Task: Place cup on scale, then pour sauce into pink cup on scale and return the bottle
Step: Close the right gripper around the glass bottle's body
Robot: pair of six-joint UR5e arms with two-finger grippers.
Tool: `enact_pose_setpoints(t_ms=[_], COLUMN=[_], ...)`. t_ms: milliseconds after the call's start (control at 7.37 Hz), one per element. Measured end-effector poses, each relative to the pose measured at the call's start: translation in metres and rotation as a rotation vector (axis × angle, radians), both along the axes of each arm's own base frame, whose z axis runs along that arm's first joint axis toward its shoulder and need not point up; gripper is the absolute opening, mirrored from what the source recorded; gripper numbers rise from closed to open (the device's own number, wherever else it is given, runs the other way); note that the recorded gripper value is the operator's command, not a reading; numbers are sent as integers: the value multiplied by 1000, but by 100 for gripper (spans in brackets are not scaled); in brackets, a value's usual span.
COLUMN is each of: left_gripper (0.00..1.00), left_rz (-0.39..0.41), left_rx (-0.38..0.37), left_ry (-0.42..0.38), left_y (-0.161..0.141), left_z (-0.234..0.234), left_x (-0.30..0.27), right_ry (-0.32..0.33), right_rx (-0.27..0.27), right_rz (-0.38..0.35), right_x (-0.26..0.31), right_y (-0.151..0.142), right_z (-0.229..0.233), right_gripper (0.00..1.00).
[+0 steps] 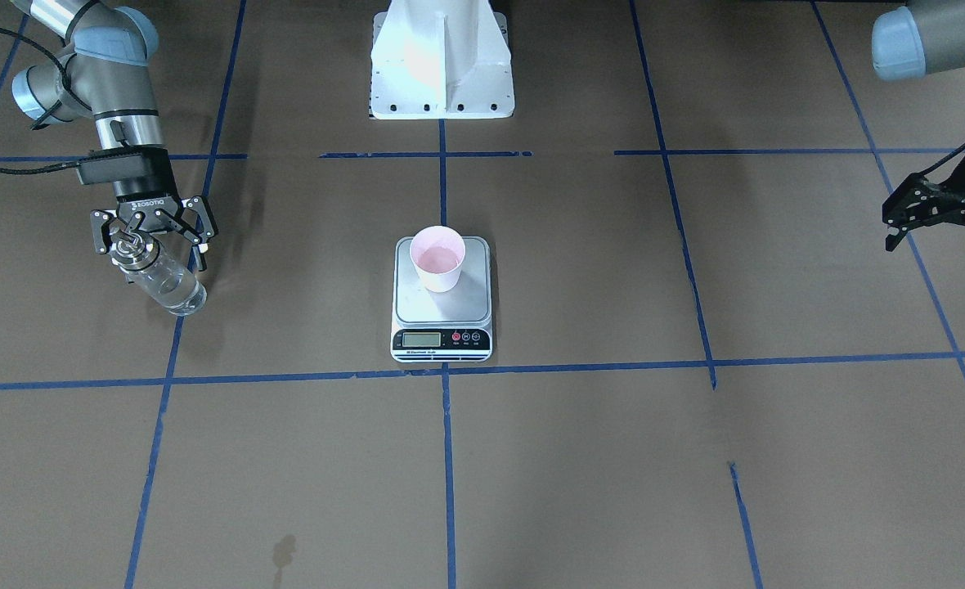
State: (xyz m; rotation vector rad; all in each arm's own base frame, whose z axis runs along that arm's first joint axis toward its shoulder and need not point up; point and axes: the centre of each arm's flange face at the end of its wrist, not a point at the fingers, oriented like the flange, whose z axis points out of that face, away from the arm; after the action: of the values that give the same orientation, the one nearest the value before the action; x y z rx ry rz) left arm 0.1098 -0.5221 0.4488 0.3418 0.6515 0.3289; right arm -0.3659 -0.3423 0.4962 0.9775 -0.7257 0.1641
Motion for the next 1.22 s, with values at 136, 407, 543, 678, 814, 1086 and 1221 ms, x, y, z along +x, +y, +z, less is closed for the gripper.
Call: enact_pose_setpoints(t_ms=[136, 407, 543, 678, 814, 1086, 1221], left_gripper=[100, 100, 100, 100, 100, 100, 100], left_rz=[0, -1, -1, -1, -1, -1, -1], left_rx=[0, 1, 2, 3, 4, 4, 4], left_ry=[0, 3, 4, 5, 5, 5, 5], left_y=[0, 0, 0, 0, -1, -1, -1], left_z=[0, -2, -2, -3, -4, -4, -5], left_x=[0, 0, 0, 0, 0, 0, 0], right_ry=[2, 3, 4, 3, 2, 1, 1], right_rx=[1, -1, -2, -2, -4, -9, -10], right_rz=[4, 4, 4, 5, 5, 5, 5], right_x=[1, 0, -3, -6, -7, -6, -5], right_y=[-2, -6, -9, -12, -15, -18, -20], right_z=[0, 1, 1, 1, 1, 2, 2], right_gripper=[100, 100, 100, 100, 100, 100, 98])
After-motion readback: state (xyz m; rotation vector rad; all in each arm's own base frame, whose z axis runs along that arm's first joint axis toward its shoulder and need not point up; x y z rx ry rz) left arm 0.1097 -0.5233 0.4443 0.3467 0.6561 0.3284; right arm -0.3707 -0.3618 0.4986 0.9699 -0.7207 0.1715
